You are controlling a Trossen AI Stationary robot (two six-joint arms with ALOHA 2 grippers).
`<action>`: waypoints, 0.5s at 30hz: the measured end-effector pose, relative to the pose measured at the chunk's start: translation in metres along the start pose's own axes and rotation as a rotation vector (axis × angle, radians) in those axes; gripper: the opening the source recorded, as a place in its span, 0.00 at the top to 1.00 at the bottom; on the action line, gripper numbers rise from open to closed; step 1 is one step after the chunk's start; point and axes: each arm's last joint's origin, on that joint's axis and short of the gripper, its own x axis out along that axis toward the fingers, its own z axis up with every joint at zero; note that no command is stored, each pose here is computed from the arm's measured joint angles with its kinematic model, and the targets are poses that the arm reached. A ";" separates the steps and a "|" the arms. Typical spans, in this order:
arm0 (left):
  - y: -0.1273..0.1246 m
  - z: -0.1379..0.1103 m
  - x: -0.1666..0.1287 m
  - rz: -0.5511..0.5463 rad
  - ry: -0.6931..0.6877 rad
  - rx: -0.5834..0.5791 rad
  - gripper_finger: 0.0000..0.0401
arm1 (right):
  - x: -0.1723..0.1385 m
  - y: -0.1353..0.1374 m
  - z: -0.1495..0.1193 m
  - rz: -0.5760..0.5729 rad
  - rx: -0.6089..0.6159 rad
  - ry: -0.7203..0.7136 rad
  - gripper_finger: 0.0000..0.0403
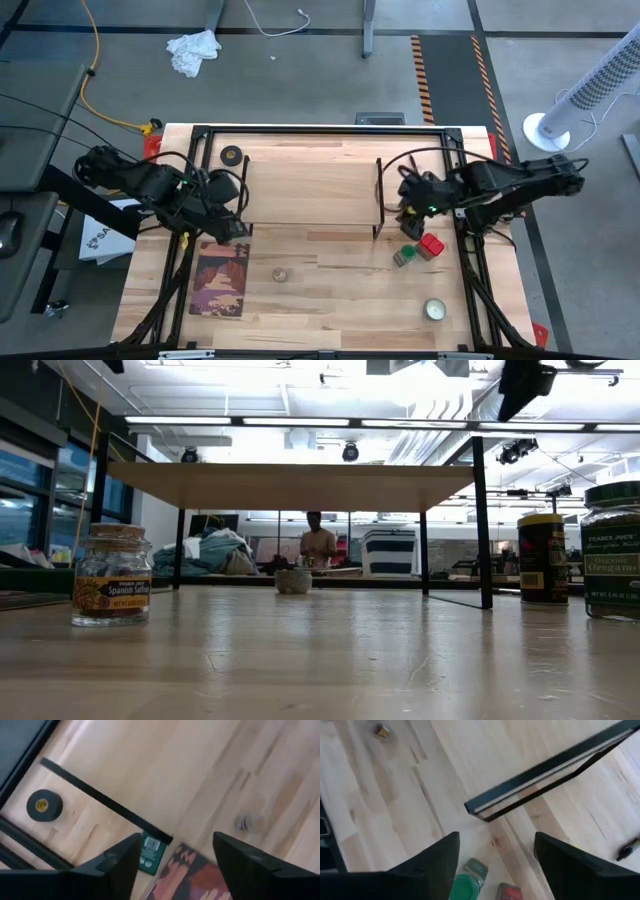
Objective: Shelf spices
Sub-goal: Move the shelf a quarter turn to the left on the table
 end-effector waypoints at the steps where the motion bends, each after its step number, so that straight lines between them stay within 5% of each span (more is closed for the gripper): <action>1: 0.000 0.000 0.000 -0.005 0.008 0.022 0.37 | 0.003 0.003 0.004 -0.008 -0.002 0.012 0.35; 8: -0.001 -0.003 0.005 -0.001 0.028 0.080 0.35 | 0.024 0.018 0.008 -0.053 0.044 0.181 0.42; 13: -0.007 -0.027 0.038 0.080 0.159 0.009 0.71 | 0.022 0.022 -0.006 -0.127 0.041 0.258 0.88; 15: -0.010 -0.040 0.051 0.106 0.237 -0.049 0.91 | 0.018 0.024 -0.010 -0.123 0.047 0.249 0.95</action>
